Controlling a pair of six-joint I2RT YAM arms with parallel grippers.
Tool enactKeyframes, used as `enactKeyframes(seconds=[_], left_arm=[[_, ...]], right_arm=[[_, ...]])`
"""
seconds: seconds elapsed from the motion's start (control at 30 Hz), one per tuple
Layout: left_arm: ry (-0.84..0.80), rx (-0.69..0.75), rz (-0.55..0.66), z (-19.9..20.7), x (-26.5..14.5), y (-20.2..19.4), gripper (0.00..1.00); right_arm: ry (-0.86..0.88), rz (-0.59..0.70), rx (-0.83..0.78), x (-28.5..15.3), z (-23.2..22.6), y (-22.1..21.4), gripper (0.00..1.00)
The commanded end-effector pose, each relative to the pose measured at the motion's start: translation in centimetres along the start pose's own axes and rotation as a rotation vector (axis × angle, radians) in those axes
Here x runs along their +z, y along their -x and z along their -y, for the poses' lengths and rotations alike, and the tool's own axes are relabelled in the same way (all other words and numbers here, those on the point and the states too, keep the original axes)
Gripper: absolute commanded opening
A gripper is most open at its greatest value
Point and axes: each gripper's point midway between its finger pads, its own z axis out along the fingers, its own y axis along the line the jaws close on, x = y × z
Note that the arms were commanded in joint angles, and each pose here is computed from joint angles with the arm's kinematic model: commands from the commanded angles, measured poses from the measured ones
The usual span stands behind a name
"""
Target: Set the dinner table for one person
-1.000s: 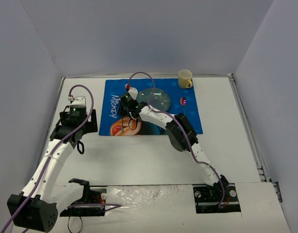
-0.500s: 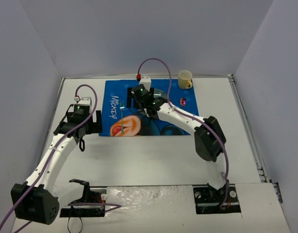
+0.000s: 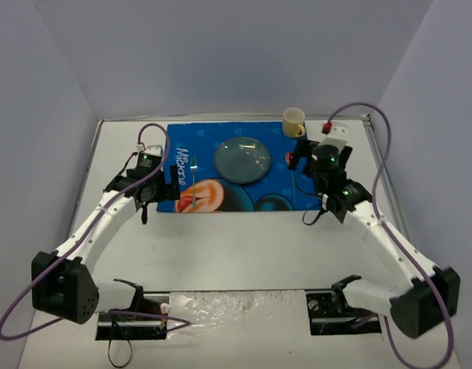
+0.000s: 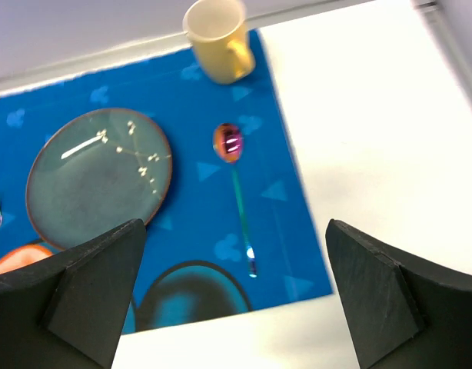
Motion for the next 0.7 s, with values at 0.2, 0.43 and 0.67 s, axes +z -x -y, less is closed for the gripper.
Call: enactKeyframes(seconds=[0.2, 0.43, 0.67], left_arm=[[-0.011, -0.030, 0.166, 4.1, 1.5, 5.7, 0.97], [-0.016, -0.019, 0.209, 5.1, 1.5, 6.5, 0.97], [0.036, 0.014, 0.214, 5.3, 4.3, 4.8, 0.97]], right_arm=[[-0.147, 0.258, 0.119, -7.1, 8.8, 3.0, 1.00], [-0.137, 0.293, 0.132, -8.1, 9.0, 3.9, 1.00], [-0.113, 0.281, 0.123, -7.9, 8.4, 4.0, 1.00]])
